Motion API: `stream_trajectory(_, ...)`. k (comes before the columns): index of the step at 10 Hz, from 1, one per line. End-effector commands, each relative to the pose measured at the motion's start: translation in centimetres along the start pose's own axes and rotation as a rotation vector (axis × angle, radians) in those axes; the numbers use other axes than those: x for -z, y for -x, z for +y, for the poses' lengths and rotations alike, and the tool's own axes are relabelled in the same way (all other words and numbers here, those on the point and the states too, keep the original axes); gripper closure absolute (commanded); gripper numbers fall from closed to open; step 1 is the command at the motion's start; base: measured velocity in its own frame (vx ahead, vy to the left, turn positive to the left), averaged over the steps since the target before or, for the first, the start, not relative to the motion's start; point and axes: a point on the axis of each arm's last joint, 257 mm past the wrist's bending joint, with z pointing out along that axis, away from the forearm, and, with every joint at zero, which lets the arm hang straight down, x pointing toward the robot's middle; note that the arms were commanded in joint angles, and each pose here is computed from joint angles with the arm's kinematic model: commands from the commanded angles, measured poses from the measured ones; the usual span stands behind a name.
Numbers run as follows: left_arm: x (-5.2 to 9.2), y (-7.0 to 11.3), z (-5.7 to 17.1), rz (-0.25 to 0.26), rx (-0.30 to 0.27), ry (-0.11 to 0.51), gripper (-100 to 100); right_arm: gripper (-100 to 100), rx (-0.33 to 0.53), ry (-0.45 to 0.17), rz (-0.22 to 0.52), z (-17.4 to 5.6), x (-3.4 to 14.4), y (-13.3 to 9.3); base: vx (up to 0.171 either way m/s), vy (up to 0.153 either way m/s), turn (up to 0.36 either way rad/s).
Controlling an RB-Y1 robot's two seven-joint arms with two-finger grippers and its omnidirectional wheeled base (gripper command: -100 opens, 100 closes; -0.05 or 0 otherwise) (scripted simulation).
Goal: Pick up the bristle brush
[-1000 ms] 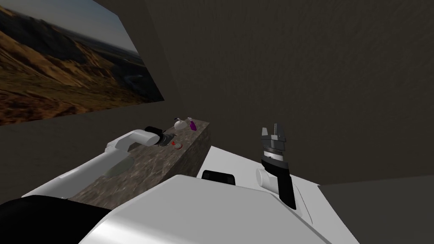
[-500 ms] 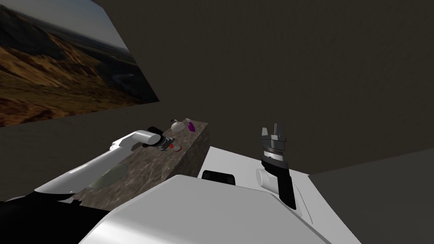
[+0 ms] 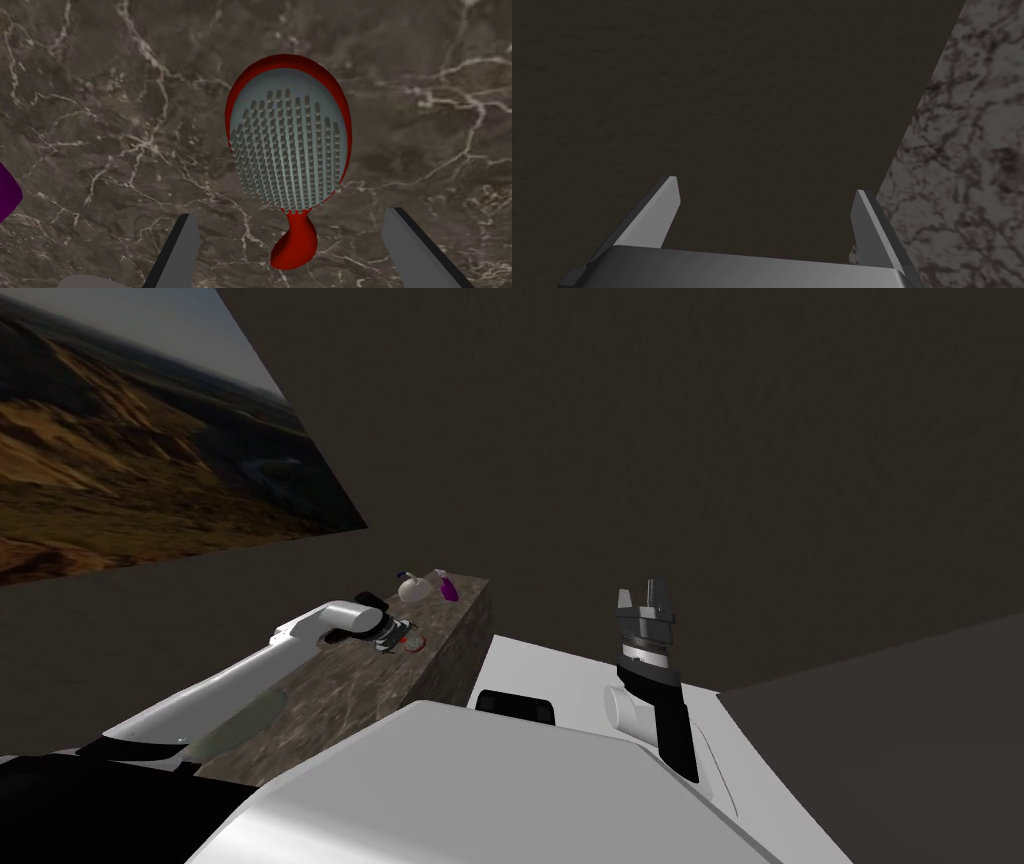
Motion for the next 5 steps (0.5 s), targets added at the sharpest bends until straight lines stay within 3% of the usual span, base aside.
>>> stream_trajectory(1,-0.1,-0.6,-0.5,-0.003,-0.02,-0.007,-100,0,0.0,0.0,0.0,0.0,0.0,0.0,0.035,0.011,0.113)
stream_trajectory(5,-0.2,-2.3,-1.8,-0.007,-0.07,-0.031,-100,0,0.0,0.0,0.0,0.0,0.0,0.0,0.058,0.018,0.118)
